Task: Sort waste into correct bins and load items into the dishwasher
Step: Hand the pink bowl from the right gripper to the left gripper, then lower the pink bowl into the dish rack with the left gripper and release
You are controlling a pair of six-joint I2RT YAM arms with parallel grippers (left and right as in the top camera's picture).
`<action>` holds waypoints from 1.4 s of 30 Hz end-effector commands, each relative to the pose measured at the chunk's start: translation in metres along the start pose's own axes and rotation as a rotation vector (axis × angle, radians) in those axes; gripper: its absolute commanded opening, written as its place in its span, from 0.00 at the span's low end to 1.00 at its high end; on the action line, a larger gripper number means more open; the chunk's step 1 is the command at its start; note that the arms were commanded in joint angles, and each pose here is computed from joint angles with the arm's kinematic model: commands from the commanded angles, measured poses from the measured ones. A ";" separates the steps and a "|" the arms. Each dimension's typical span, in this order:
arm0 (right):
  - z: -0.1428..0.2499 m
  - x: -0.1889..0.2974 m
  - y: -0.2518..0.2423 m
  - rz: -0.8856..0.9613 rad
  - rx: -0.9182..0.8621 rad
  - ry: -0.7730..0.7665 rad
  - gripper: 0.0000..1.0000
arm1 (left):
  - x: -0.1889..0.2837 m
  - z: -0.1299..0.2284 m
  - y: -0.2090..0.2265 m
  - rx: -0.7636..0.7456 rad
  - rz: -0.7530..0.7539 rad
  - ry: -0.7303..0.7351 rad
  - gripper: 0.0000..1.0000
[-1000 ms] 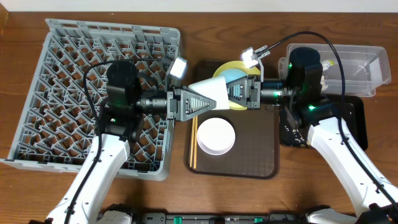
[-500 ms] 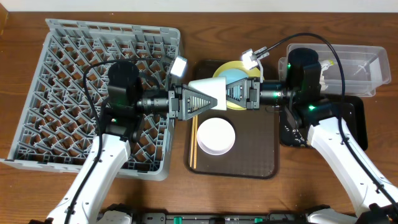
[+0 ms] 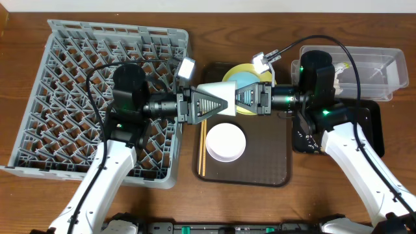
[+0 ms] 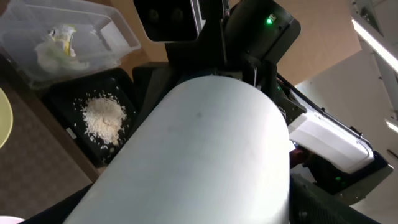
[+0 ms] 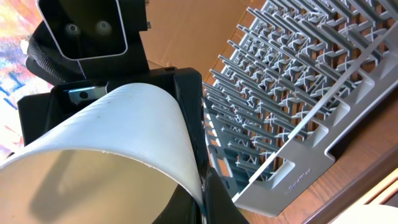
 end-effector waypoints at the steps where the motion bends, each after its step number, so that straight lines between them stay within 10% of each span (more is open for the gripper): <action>1: 0.002 -0.001 -0.001 -0.006 -0.008 0.015 0.01 | 0.002 -0.013 0.000 -0.050 -0.035 -0.048 0.81; 13: 0.002 -0.001 -0.001 -0.006 -0.009 0.015 0.03 | 0.002 -0.013 0.000 -0.050 -0.035 -0.048 0.56; 22: 0.002 -0.001 -0.001 -0.005 -0.003 0.015 0.35 | 0.004 -0.015 0.003 -0.185 -0.053 -0.057 0.38; 31: -0.011 0.015 -0.011 0.027 0.038 -0.043 0.45 | 0.045 -0.028 0.057 -0.153 -0.310 -0.160 0.12; 42: -0.004 0.039 -0.079 0.360 0.019 -0.099 0.42 | 0.127 -0.013 0.113 -0.012 -0.704 -0.237 0.08</action>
Point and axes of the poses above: each gripper's point midway between its finger pads, its own x axis back along the fingers, its own y axis along the line the jaws close on, z = x × y, the point moved 1 cm from there along x, back along the fingers, and after that the axes turned 5 degrees about -x, right-handed, at the moved point
